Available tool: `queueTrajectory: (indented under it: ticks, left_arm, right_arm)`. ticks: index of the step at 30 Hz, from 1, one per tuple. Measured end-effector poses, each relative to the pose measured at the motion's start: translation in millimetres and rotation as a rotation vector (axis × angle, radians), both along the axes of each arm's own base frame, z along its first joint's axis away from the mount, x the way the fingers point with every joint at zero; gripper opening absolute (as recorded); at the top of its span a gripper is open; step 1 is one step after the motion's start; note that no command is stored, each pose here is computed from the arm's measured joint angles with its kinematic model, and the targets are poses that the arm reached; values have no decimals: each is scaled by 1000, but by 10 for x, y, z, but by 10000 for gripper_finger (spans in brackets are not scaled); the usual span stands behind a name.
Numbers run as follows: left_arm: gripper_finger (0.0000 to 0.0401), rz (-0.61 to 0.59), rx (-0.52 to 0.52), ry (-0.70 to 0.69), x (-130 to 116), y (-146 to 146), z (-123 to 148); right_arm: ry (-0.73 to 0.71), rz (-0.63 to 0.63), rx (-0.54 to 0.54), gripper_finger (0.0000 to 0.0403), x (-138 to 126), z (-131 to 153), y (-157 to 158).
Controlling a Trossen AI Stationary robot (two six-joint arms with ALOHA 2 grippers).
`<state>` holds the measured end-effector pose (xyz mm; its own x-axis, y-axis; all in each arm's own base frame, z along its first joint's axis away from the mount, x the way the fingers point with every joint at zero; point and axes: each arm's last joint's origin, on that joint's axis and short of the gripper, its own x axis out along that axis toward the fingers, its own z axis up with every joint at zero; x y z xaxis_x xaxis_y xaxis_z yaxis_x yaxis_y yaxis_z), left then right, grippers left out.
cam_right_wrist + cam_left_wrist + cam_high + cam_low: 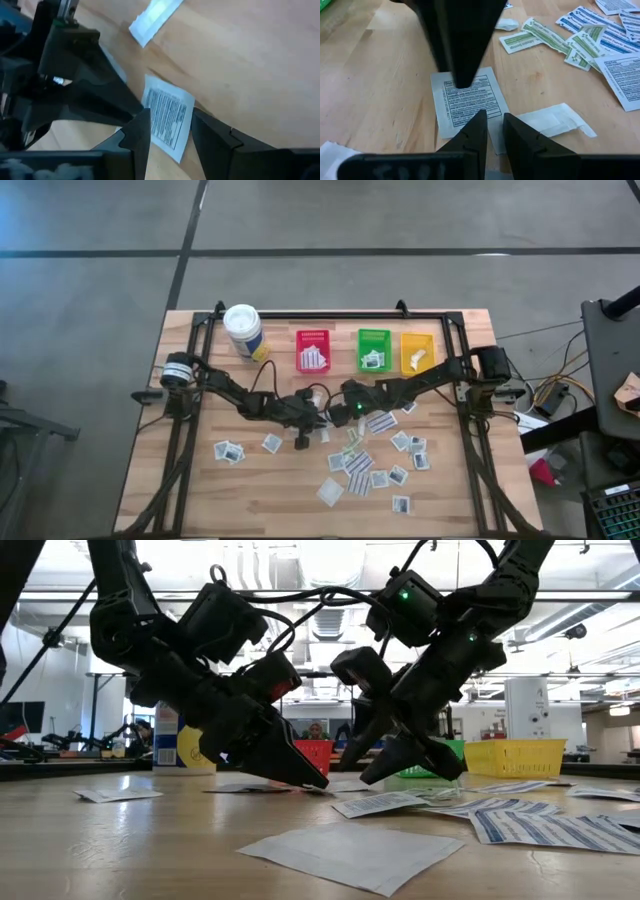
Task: Pick & Place First Aid Supplies
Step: Put the alcohol pad in the green bin
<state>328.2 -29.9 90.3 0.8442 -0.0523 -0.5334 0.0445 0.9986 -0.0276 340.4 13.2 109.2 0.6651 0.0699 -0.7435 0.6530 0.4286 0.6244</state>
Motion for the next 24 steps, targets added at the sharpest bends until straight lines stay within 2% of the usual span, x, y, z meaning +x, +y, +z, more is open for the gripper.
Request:
queueTrajectory:
  ticks: [10,24]
  left_arm:
    - [64,-12,16,-15,3,0,3]
    - [64,-8,25,-30,14,41,17]
  right_arm:
    - [2,-6,20,117,0,-6,6]
    - [-37,44,-1,20,21,1,19]
